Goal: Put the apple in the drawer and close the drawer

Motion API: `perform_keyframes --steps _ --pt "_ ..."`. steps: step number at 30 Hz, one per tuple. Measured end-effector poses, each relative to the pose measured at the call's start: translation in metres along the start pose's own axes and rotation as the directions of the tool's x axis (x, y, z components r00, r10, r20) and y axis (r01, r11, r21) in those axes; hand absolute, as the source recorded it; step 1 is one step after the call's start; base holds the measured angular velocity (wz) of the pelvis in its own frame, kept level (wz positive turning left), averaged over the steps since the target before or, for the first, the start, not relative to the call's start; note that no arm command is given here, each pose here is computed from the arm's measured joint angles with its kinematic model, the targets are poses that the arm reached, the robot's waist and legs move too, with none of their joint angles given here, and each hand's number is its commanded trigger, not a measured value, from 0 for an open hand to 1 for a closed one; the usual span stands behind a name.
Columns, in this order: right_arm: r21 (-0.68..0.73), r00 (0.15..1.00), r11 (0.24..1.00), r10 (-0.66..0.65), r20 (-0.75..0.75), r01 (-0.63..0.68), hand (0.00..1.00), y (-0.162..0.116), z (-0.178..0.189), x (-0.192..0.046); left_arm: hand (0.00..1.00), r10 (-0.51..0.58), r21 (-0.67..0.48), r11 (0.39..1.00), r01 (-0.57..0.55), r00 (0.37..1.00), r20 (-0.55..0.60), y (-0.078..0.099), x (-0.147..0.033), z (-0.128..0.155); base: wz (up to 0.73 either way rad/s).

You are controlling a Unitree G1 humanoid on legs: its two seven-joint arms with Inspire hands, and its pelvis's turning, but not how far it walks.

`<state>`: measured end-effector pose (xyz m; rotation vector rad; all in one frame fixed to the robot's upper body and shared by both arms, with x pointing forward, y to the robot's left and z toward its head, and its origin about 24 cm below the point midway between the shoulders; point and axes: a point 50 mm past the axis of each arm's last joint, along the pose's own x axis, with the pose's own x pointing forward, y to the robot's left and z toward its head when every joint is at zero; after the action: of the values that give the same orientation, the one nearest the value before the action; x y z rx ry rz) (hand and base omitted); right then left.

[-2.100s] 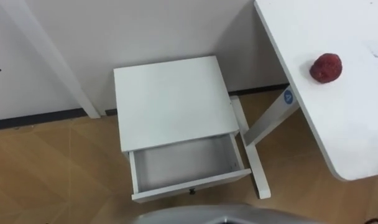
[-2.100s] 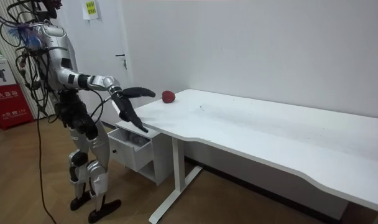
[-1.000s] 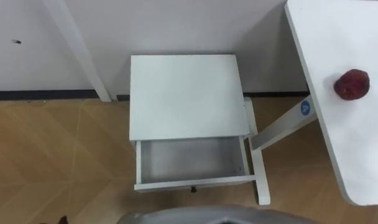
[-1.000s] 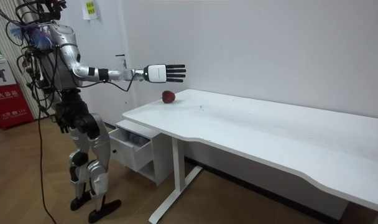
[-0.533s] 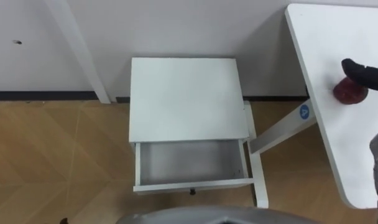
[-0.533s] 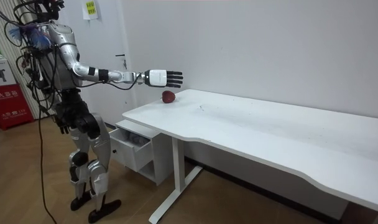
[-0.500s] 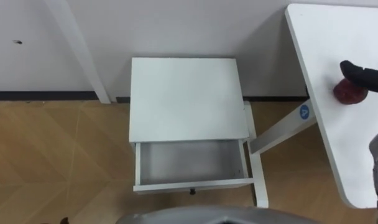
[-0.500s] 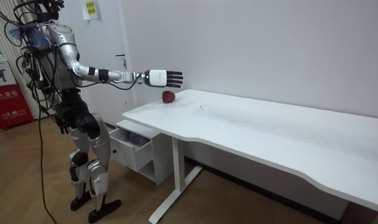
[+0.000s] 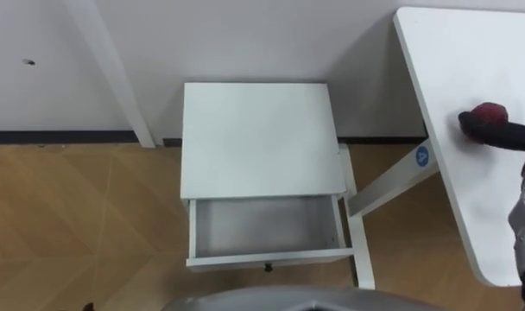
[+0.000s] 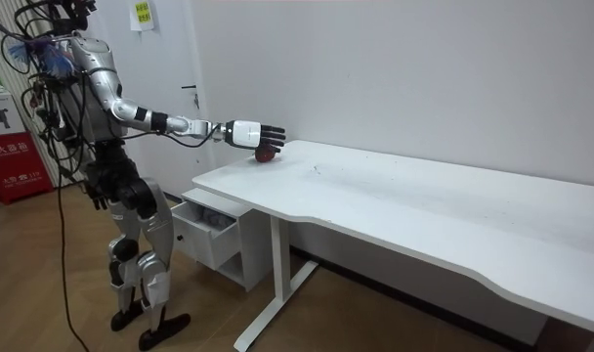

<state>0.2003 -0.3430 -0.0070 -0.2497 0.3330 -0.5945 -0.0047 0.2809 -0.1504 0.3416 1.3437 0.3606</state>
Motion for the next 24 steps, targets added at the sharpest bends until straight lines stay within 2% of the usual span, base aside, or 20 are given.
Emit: perform_keyframes --steps 17,18,19,20,24 --pt "-0.055 0.991 0.992 0.108 -0.082 -0.113 0.02 0.006 -0.021 -0.001 0.0 -0.007 0.01 1.0 0.007 1.0 -0.012 -0.001 0.0 -0.004 0.0" --pt "-0.064 0.991 0.992 0.106 -0.078 -0.111 0.2 0.005 -0.021 -0.001 0.0 -0.007 0.01 1.0 0.008 1.0 -0.01 -0.001 0.0 -0.004 0.04" --pt "-0.077 0.992 0.991 0.103 -0.076 -0.109 0.51 0.003 -0.021 0.0 0.0 -0.007 0.01 1.0 0.007 1.0 -0.01 -0.001 0.0 -0.004 0.0" --pt "-0.093 0.991 0.99 0.099 -0.088 -0.107 0.99 0.001 -0.025 0.0 0.0 -0.006 0.011 1.0 0.007 1.0 -0.009 -0.001 0.0 -0.004 0.0" --pt "-0.145 0.991 0.984 0.093 -0.094 -0.106 1.0 -0.004 -0.027 0.003 0.0 -0.01 0.012 1.0 0.01 1.0 -0.02 -0.001 0.0 -0.006 0.0"
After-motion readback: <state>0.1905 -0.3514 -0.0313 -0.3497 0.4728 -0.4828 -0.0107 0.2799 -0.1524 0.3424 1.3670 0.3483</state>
